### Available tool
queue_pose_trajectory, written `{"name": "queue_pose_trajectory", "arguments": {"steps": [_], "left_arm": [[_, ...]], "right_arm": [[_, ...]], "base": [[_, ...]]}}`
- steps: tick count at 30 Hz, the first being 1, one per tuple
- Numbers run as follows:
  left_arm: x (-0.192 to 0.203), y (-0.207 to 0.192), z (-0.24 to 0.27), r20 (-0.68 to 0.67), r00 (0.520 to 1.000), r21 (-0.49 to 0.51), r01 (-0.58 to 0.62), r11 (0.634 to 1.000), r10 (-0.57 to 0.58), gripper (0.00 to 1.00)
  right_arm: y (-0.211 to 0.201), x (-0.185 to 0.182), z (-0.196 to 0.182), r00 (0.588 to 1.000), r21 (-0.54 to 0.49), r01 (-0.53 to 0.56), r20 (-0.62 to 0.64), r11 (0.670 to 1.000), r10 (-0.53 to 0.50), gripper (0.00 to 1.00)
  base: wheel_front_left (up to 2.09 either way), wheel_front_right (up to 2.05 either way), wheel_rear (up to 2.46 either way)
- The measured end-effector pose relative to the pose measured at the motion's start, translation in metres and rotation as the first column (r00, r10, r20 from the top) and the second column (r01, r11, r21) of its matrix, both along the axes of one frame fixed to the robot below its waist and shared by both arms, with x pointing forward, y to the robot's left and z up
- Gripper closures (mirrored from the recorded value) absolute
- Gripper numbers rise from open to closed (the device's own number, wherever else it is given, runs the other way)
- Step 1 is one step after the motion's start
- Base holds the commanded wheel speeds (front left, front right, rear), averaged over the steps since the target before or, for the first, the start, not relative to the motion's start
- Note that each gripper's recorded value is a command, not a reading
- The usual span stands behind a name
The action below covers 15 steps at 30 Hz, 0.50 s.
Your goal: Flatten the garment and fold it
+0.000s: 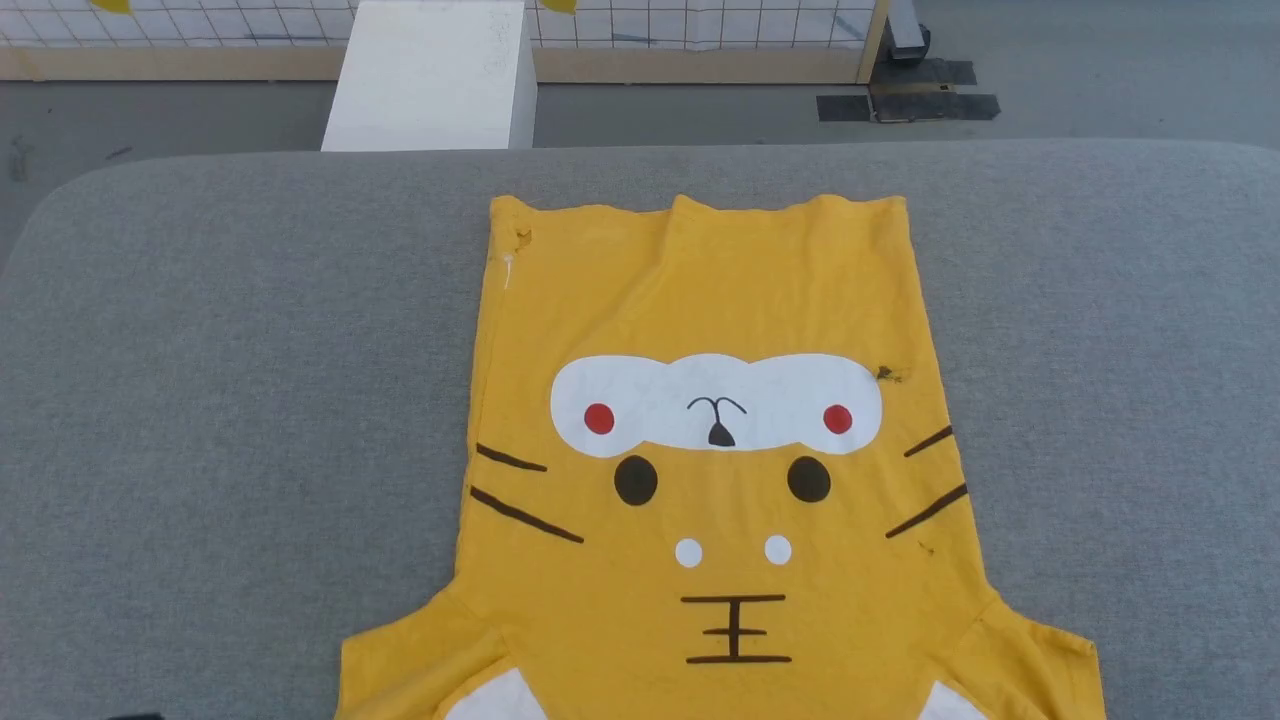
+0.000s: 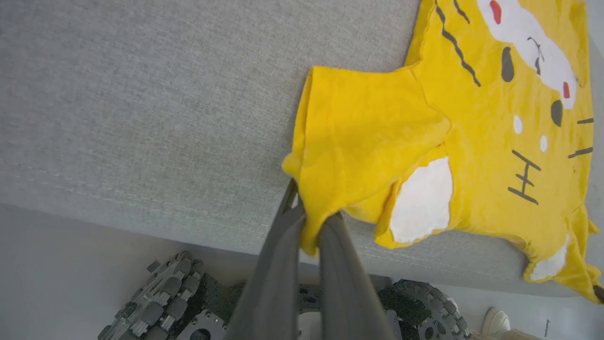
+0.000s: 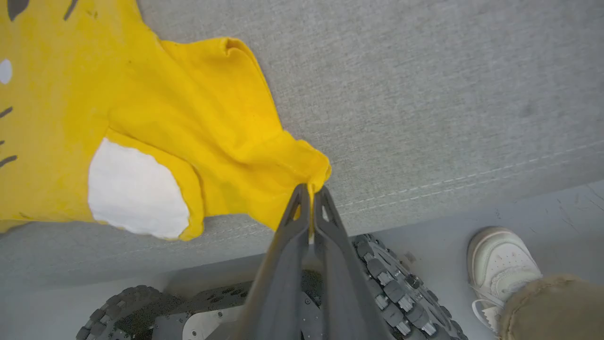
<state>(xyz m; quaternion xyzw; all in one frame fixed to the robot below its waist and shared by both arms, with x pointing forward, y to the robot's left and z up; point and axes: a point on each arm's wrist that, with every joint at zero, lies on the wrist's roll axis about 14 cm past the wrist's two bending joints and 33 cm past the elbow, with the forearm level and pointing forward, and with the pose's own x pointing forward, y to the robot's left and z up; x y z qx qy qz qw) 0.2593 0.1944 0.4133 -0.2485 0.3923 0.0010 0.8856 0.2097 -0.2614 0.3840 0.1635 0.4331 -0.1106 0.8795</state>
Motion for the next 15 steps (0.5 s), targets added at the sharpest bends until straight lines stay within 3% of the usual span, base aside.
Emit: {"name": "queue_pose_trajectory", "arguments": {"steps": [7,11,12,13,15], "left_arm": [[0.020,-0.013,0.015,0.087,0.995,0.002,0.043,0.999,-0.043,1.00],[0.027,-0.017,0.021,0.127,0.990,0.008,0.058,0.998,-0.058,1.00],[0.029,-0.018,0.023,0.135,0.989,0.007,0.060,0.998,-0.060,1.00],[0.031,-0.020,0.023,0.139,0.988,0.007,0.066,0.998,-0.066,1.00],[0.032,-0.023,0.025,0.151,0.986,0.000,0.072,0.997,-0.072,1.00]], "right_arm": [[0.015,0.019,-0.017,0.999,0.025,-0.023,0.024,0.999,0.023,1.00],[0.013,0.023,-0.022,0.999,0.013,-0.014,0.032,1.000,0.014,0.62],[0.011,0.024,-0.023,0.999,0.005,-0.010,0.035,1.000,0.010,0.45],[0.008,0.025,-0.023,0.999,-0.008,-0.006,0.042,1.000,0.006,0.05],[0.004,0.026,-0.022,0.999,-0.020,0.004,0.048,1.000,-0.003,0.00]], "base": [[0.00,0.00,0.00],[0.00,0.00,0.00],[0.00,0.00,0.00],[0.00,0.00,0.00],[0.00,0.00,0.00]]}}
